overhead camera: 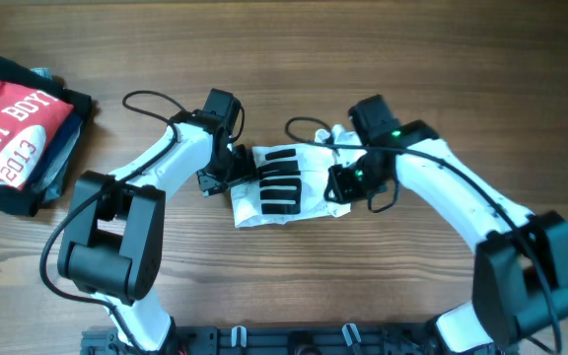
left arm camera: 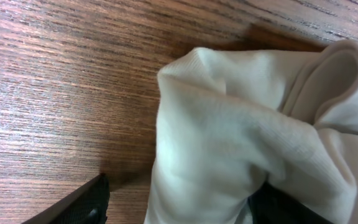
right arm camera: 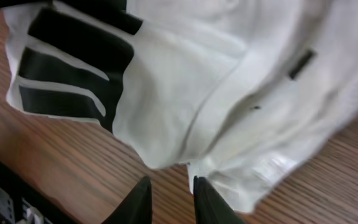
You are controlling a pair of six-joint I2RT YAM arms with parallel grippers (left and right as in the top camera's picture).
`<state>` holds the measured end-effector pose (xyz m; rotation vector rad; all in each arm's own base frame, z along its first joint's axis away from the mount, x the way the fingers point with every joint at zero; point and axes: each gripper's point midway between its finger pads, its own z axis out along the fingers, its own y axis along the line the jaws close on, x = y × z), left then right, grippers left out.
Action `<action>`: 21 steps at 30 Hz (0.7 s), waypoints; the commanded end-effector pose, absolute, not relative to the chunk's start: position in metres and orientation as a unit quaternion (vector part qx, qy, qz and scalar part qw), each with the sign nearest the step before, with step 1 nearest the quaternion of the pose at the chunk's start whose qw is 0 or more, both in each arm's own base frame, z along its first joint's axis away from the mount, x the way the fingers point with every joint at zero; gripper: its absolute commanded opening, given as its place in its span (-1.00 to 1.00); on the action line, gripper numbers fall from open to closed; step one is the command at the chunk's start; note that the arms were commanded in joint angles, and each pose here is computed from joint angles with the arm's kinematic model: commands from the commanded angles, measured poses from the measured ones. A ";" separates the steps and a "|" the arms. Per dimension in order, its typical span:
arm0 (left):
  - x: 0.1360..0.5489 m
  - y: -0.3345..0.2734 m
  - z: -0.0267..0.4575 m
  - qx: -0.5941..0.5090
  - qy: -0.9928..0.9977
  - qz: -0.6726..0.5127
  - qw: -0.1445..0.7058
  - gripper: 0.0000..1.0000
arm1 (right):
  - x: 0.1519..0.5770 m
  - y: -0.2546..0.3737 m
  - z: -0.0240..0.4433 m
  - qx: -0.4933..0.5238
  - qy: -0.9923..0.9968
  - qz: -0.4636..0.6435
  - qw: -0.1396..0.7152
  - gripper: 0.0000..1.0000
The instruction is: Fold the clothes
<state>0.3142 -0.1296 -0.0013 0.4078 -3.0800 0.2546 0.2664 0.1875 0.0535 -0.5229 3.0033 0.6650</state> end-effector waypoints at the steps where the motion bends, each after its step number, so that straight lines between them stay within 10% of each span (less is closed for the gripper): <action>1: 0.281 -0.104 -0.042 0.134 -0.988 0.014 0.070 0.44 | 0.253 0.198 0.034 -0.186 0.956 0.226 -0.023 -0.55; 13: 0.281 -0.104 -0.042 0.134 -0.988 0.014 0.070 0.45 | 0.269 0.193 0.011 -0.137 0.972 0.189 -0.018 -0.38; 16: 0.281 -0.104 -0.042 0.134 -0.988 0.014 0.070 0.45 | 0.274 0.196 0.011 -0.140 0.971 0.195 -0.007 -0.91; 21: 0.281 -0.104 -0.042 0.134 -0.988 0.014 0.070 0.45 | 0.270 0.170 0.010 -0.128 0.981 0.142 -0.024 -0.92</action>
